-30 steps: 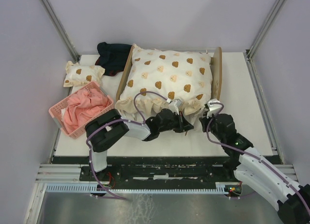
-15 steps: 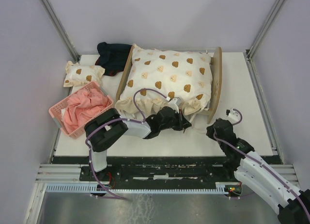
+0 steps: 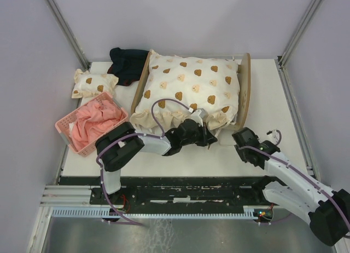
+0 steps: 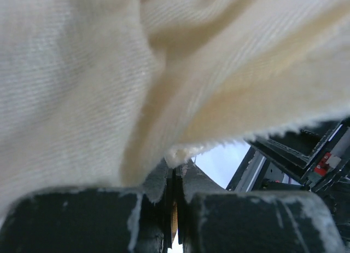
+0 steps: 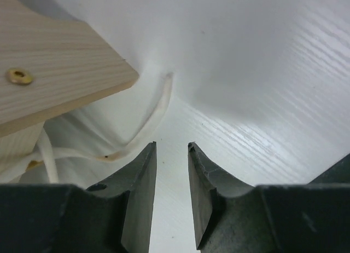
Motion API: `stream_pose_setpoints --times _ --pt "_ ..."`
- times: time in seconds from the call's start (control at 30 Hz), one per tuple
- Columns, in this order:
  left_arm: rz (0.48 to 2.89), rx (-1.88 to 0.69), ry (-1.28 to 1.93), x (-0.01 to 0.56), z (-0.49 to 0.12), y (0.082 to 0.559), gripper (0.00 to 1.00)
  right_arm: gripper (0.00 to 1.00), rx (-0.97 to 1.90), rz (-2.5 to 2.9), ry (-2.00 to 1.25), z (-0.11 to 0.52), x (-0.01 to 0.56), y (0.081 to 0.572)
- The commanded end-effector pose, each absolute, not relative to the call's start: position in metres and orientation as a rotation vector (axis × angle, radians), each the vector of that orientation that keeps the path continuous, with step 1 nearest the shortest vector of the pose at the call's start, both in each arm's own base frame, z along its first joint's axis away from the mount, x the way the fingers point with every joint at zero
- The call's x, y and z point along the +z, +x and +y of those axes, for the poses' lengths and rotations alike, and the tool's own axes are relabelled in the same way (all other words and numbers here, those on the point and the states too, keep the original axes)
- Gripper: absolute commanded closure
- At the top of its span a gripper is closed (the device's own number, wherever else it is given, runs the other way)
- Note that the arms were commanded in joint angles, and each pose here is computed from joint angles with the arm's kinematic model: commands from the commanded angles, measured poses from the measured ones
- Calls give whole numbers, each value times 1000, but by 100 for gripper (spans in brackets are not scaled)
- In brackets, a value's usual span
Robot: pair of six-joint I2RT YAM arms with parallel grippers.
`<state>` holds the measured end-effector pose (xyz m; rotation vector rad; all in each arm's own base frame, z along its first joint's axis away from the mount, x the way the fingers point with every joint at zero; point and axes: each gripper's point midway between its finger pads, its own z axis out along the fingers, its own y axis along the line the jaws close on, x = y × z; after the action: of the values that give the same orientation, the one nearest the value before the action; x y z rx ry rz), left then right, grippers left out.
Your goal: Set up the pet bed
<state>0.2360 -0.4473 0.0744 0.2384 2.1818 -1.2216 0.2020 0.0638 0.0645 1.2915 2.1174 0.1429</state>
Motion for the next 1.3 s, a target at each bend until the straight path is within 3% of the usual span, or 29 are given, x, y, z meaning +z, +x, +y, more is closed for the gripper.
stream_pose_setpoints --times 0.0,0.67,1.27 --pt "2086 -1230 268 99 -447 255 97 63 199 1974 1605 66 66 201" --pt "2054 -1305 340 86 -437 265 97 55 426 1795 1975 110 56 236" --pt "2021 -1246 322 93 -429 264 97 53 299 1524 2207 98 38 252"
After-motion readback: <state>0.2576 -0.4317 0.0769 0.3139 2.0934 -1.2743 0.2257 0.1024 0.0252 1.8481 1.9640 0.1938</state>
